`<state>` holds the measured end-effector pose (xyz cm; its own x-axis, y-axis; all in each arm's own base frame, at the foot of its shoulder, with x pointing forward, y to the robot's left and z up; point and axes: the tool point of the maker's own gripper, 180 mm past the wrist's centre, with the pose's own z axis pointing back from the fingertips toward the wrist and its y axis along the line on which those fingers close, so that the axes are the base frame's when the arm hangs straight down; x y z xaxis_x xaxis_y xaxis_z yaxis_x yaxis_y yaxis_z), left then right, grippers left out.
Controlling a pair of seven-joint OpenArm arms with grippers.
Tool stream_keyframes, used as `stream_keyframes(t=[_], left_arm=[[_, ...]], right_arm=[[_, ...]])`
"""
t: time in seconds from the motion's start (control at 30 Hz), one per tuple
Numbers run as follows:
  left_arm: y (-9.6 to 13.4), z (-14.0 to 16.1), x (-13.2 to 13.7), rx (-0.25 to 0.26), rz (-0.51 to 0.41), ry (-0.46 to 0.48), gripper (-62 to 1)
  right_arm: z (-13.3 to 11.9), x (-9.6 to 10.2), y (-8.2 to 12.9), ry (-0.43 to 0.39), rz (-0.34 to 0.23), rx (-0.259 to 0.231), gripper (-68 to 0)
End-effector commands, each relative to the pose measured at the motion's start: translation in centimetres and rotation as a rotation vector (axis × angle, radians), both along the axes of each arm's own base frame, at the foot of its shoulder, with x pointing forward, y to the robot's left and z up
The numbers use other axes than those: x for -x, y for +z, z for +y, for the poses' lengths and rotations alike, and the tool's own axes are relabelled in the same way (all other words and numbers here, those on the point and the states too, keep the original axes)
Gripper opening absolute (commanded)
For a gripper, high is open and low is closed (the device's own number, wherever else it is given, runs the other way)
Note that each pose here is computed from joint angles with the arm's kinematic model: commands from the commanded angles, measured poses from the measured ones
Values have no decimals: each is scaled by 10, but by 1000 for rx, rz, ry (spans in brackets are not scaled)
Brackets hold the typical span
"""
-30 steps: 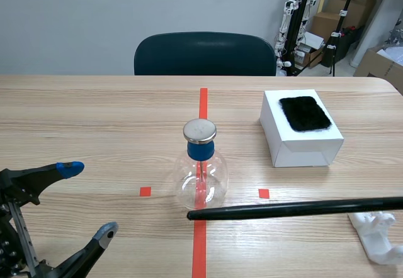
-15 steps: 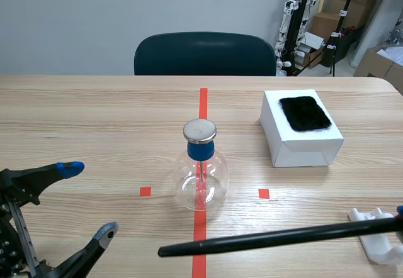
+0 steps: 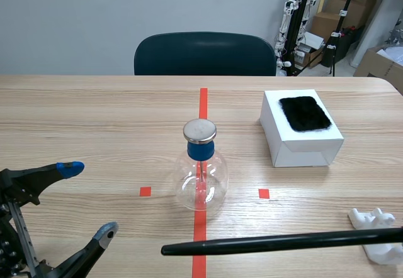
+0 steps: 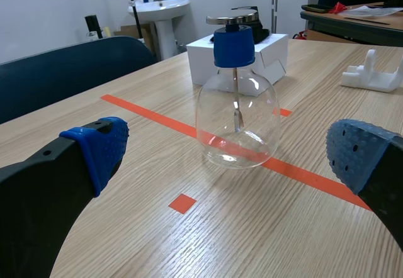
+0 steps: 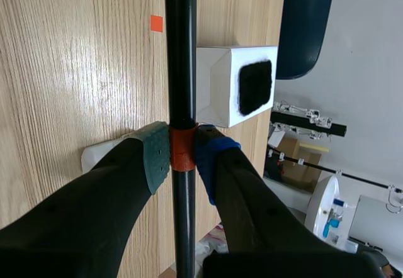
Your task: Do the electroscope experiment. pick up the black charging rod
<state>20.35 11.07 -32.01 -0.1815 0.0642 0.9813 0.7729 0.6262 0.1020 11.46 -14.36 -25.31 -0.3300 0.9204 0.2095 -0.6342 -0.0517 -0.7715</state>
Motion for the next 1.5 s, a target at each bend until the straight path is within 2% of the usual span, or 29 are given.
stream_keyframes(t=[0.0,0.1,0.23,1.47], left_arm=[[5,1,-2,15,-19,3,14],[5,1,-2,15,-19,3,14],[5,1,-2,15,-19,3,14],[5,1,-2,15,-19,3,14]], right_arm=[[1,-2,4,7,-17,-3,-669],[4,-1,4,25,-18,-15,-669],[2,-1,4,20,-17,-3,-669],[3,-1,4,23,-17,-6,-669]])
